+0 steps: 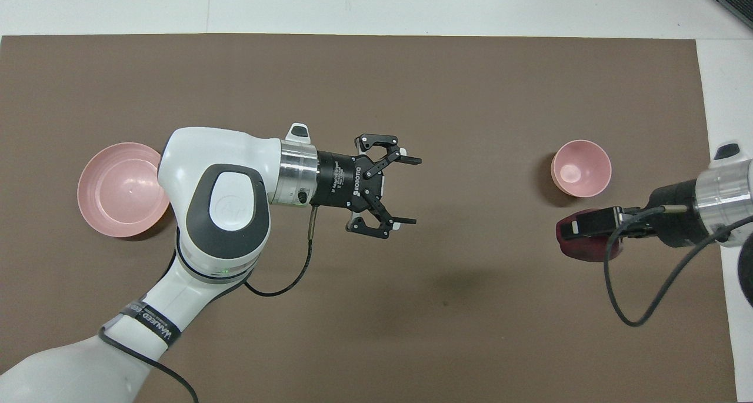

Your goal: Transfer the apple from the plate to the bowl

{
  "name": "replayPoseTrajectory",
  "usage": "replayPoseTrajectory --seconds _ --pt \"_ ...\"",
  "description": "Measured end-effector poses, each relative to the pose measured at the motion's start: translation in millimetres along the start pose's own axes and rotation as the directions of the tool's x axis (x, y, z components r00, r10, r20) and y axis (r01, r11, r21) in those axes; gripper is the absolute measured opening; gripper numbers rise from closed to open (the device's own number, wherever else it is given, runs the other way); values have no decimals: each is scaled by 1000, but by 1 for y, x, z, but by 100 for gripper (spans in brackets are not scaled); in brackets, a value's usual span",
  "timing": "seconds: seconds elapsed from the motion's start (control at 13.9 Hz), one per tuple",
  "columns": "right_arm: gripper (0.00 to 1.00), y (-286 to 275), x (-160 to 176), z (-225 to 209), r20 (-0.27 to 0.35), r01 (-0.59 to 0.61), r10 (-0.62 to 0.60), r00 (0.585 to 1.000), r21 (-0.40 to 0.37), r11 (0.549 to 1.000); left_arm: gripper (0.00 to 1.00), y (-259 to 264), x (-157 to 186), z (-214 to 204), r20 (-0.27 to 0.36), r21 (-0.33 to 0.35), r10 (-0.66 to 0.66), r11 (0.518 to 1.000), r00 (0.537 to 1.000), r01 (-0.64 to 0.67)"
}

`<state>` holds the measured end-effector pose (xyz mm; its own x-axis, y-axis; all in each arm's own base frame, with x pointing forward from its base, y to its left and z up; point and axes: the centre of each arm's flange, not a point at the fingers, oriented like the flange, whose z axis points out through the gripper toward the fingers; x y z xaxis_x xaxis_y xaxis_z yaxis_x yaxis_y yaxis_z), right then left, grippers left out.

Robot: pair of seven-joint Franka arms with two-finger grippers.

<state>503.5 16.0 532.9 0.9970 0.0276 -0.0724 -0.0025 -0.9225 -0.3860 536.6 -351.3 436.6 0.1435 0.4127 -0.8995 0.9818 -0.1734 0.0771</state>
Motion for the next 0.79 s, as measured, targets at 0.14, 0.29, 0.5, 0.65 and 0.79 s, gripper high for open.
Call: replayPoseTrajectory --seconds 0.14,0.29,0.5,0.65,0.79 --pt "82 16 16 8 -28 74 -78 997 -113 991 100 7 19 -17 -113 29 78 997 991 -75" --pt "82 29 38 23 -30 154 -166 986 -240 958 100 12 35 -33 -208 68 171 985 963 -160" --pt "82 31 79 49 -6 235 -257 967 -380 895 100 18 57 -60 -354 179 333 941 874 -286" --pt "82 29 101 70 18 293 -324 946 -472 832 100 21 65 -79 -429 281 428 900 796 -333" --pt "82 35 115 85 38 328 -365 930 -532 781 100 24 67 -105 -448 373 526 845 723 -383"
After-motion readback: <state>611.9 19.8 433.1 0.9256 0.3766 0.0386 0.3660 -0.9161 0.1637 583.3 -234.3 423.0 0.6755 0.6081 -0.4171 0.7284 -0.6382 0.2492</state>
